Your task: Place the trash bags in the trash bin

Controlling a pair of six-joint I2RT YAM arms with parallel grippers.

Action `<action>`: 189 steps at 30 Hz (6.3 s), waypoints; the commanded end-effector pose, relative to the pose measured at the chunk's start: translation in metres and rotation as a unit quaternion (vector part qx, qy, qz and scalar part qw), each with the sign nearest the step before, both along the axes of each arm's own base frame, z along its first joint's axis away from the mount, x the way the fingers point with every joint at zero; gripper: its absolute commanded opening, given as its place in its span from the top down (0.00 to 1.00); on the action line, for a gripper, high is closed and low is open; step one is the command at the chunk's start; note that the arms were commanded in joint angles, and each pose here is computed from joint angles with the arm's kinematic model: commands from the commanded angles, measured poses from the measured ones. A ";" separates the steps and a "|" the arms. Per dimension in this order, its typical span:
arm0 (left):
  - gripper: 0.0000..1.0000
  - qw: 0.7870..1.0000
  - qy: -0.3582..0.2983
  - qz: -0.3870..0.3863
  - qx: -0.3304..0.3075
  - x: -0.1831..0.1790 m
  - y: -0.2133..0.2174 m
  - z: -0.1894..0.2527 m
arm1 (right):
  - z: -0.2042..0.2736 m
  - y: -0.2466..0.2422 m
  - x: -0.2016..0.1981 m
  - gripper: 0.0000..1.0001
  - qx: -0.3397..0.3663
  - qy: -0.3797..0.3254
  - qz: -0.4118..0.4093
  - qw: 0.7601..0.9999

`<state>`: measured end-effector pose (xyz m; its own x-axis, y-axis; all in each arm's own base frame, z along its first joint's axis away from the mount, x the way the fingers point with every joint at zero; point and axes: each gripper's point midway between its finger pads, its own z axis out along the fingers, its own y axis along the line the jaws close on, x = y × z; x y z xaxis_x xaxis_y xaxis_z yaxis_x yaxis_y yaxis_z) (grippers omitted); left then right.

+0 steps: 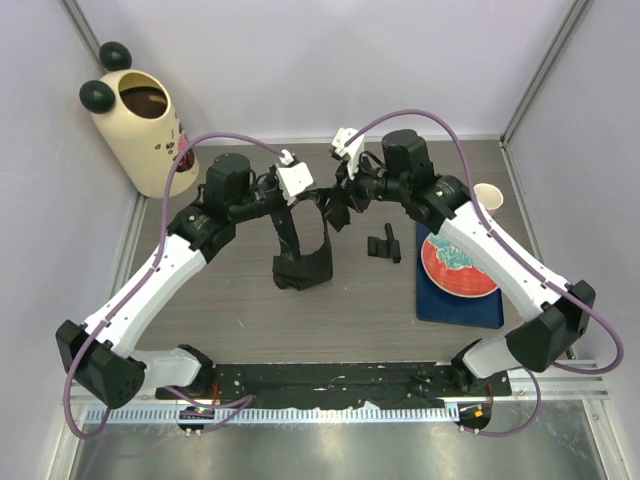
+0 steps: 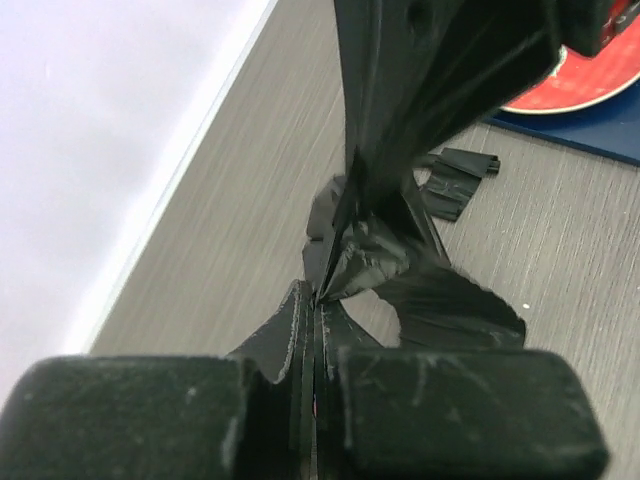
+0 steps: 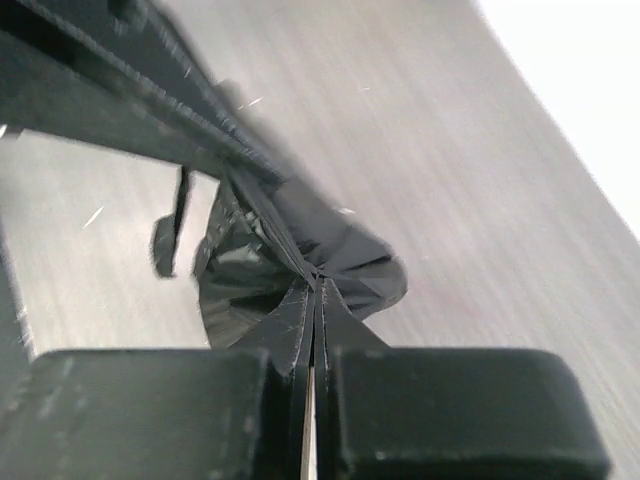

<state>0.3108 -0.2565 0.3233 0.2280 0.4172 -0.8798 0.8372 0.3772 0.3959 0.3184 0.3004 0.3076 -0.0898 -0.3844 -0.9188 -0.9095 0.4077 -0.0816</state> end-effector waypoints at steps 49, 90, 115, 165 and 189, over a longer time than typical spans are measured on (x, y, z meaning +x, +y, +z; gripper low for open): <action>0.73 0.936 0.266 -0.083 -0.217 -0.044 -0.044 0.091 | 0.151 0.001 -0.042 0.99 0.261 -0.321 0.034 0.910; 0.65 0.862 0.375 -0.185 -0.287 -0.066 -0.018 0.116 | 0.139 0.013 -0.050 0.99 0.227 -0.344 0.077 0.908; 1.00 0.858 0.372 -0.167 -0.311 -0.061 -0.015 0.107 | 0.131 0.021 -0.037 0.90 0.216 -0.317 0.056 0.922; 1.00 0.831 0.376 -0.134 -0.387 -0.021 0.014 0.097 | 0.123 0.017 -0.039 0.99 0.327 0.183 0.156 0.914; 0.92 0.853 0.364 -0.150 -0.342 -0.033 -0.007 0.095 | 0.124 0.025 -0.046 0.99 0.312 0.157 0.170 0.921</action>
<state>0.2874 -0.2651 0.3967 -0.5571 -0.2261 -0.7991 0.8137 0.0437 -0.5796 0.2886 0.3290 0.4033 -0.4523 0.1325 -0.8820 -0.8893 0.0072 0.4572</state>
